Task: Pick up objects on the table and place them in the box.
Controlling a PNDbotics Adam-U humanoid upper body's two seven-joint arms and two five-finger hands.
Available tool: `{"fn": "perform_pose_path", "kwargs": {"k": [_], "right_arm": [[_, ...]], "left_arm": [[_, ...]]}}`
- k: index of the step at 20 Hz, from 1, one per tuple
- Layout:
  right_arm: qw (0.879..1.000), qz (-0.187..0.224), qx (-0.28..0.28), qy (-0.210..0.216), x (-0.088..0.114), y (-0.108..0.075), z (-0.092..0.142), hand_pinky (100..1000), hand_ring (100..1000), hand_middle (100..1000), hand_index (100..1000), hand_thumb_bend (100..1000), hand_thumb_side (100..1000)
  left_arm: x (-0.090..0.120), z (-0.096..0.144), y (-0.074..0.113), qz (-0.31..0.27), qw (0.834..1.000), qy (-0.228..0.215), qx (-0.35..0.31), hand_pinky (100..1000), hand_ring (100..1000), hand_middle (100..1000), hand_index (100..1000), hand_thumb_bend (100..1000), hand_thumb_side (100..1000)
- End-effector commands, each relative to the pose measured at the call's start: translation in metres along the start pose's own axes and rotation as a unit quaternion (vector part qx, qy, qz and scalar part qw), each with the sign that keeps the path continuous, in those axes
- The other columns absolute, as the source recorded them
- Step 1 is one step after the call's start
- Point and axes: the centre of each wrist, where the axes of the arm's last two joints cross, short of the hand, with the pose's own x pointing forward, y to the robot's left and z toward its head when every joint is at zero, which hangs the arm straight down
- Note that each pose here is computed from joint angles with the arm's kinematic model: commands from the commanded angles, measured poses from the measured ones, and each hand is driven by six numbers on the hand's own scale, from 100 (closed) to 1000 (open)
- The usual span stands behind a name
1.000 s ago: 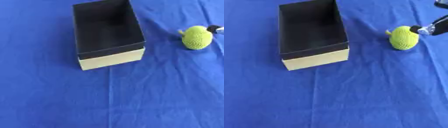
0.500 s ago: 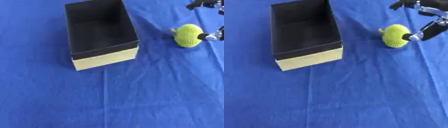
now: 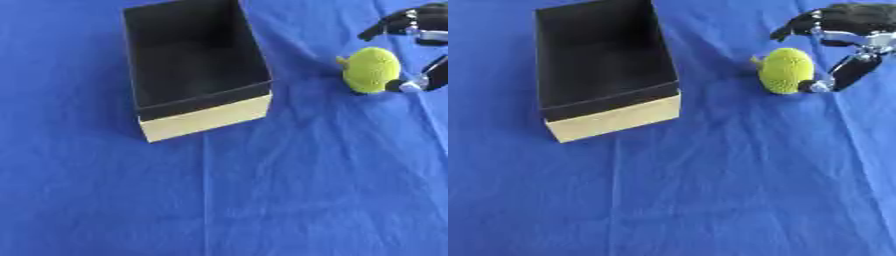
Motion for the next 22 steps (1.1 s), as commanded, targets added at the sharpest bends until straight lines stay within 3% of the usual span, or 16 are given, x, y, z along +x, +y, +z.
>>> {"fn": "perform_pose_path", "kwargs": {"k": [1,12,18,21,22], "right_arm": [[1.0,0.008,-0.004,0.012,-0.006,-0.009,0.005,870,909,811,958,412,145],[0.998,-0.01,-0.022,0.066,-0.014,0.004,-0.008,861,904,817,964,385,137],[0.997,-0.007,0.008,0.077,-0.016,0.014,-0.013,860,901,812,959,393,158],[0.997,-0.012,0.023,0.073,-0.017,0.02,-0.015,857,891,761,927,393,177],[0.997,-0.013,0.023,0.07,-0.017,0.02,-0.016,850,874,684,865,392,202]], "left_arm": [[0.007,-0.009,0.0,0.004,1.0,-0.02,-0.003,461,757,687,678,892,811],[0.006,-0.006,-0.001,0.004,1.0,-0.013,-0.003,455,757,689,676,899,809],[0.006,-0.006,-0.001,0.005,1.0,-0.011,-0.003,454,757,690,675,902,808],[0.006,-0.005,-0.001,0.004,1.0,-0.01,-0.003,453,758,690,675,903,808],[0.006,-0.005,-0.001,0.004,1.0,-0.01,-0.003,452,758,690,675,904,808]]}}
